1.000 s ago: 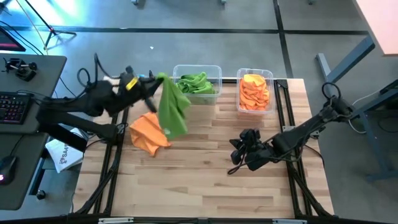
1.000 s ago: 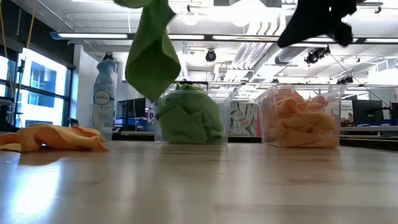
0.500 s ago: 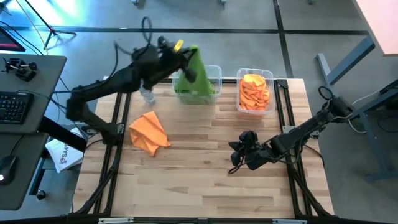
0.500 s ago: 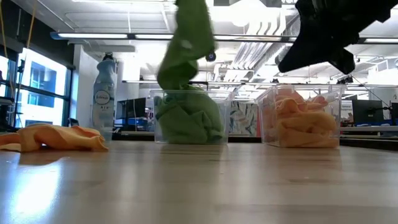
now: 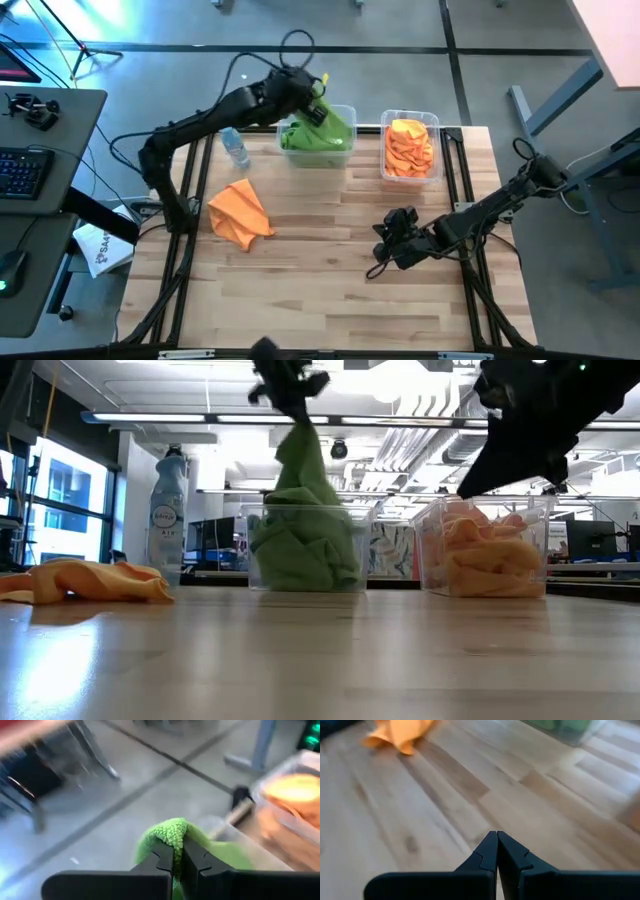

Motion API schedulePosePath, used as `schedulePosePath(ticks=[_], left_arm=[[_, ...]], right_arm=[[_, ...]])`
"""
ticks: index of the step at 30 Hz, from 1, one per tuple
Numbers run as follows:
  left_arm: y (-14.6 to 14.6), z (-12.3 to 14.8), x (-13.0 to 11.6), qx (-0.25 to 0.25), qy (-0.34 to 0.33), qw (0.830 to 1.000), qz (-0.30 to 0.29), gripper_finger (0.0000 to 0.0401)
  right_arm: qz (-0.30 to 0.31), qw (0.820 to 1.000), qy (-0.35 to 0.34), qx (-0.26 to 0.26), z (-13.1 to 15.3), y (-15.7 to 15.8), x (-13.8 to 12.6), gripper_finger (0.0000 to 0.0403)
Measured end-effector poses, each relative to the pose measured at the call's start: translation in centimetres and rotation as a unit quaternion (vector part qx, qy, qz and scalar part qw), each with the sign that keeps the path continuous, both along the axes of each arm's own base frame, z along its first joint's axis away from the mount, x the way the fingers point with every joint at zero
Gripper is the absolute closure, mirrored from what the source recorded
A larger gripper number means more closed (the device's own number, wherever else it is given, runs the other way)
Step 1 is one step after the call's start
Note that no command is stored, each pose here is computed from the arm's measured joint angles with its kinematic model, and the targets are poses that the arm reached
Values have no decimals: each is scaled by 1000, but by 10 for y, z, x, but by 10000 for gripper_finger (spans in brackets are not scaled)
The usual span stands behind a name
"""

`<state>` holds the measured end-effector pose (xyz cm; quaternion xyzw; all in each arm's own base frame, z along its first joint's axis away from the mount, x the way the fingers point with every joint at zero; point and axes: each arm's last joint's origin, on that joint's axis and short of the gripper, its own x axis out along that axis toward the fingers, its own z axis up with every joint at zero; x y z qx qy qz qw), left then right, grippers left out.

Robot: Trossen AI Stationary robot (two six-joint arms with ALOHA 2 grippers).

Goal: Sort microfiber towel by color & place in baskets
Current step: Put the green towel into the left transparent bin

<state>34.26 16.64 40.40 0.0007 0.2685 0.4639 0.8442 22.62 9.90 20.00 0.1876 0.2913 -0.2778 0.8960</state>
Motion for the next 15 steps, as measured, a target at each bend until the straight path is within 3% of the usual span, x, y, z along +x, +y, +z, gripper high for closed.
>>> schedulePosePath(ticks=[6,10,15], left_arm=[[11,-48,36,-129,-22,989,-76,401],[14,-85,51,-199,-27,980,-4,401],[22,-127,49,-288,6,951,108,401]], right_arm=[[-5,999,48,-12,2,-13,-9,403],[-2,997,78,-16,4,-18,-18,403],[-14,996,85,-7,9,-21,-26,403]])
